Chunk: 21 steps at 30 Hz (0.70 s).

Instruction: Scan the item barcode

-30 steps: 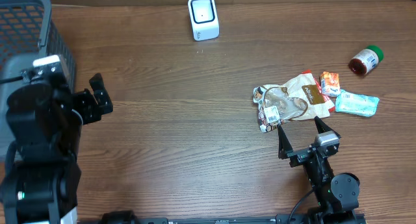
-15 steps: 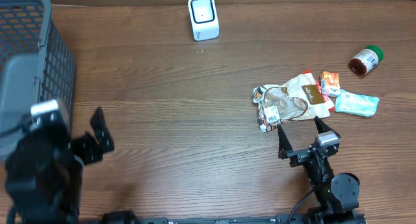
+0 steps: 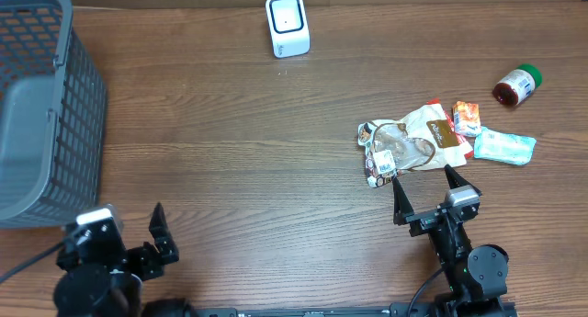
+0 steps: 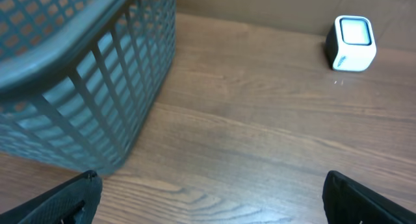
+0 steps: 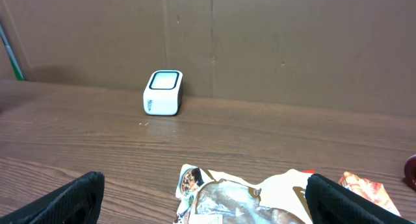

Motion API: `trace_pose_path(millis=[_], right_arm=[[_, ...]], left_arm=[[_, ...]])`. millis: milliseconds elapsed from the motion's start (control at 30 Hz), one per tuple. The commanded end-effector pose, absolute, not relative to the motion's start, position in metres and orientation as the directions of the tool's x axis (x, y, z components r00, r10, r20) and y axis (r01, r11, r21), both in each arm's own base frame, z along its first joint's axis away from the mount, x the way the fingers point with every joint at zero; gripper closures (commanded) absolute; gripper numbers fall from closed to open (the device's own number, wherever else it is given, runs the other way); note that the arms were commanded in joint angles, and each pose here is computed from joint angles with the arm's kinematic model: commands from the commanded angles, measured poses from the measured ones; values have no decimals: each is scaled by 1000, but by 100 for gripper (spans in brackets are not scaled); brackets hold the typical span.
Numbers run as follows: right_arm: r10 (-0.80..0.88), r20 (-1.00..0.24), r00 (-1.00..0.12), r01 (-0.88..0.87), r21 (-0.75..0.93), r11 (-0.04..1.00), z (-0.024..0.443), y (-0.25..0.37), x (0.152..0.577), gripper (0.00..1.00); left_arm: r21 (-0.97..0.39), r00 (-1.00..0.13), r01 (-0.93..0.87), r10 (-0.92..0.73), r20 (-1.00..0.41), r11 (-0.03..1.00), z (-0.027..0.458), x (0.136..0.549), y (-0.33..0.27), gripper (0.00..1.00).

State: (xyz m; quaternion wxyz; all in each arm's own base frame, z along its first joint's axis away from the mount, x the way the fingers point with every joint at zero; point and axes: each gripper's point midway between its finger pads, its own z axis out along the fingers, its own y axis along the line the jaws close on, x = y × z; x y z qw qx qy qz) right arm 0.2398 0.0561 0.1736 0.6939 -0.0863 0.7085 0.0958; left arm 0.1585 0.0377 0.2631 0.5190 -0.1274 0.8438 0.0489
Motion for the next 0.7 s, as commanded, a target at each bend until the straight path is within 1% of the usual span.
trace_pose_path(millis=[0,100,267,400,467,567,667], right_arm=[[6,-1000,-19,-257,11,966,171,56,240,0],[6,-1000,-19,-257,11,966,171,56,240,0],[6,-1000,-19,-257,11,966,171,56,240,0],[6,-1000,-19,-257,11,966,171,56,240,0],[6,-1000,-19,-257,11,966,171,56,240,0],[6,-1000,-19,-257,11,966,171,56,240,0],[6,-1000,-19,-257,11,966,171,56,240,0]], left_arm=[[-52,-389,-254,-152,-909,966,250,159,37,0],[-91,-277,-218,-151,-949,972,262,167,32,0],[-133,-13,-139,-136,-991,981,304,182,24,0],[-145,207,-59,-130,-970,988,339,181,16,0],[-184,310,-20,-169,-936,983,355,180,14,0],[-222,376,20,-213,-902,975,361,182,13,0],[-226,372,36,-223,-901,973,349,192,11,0]])
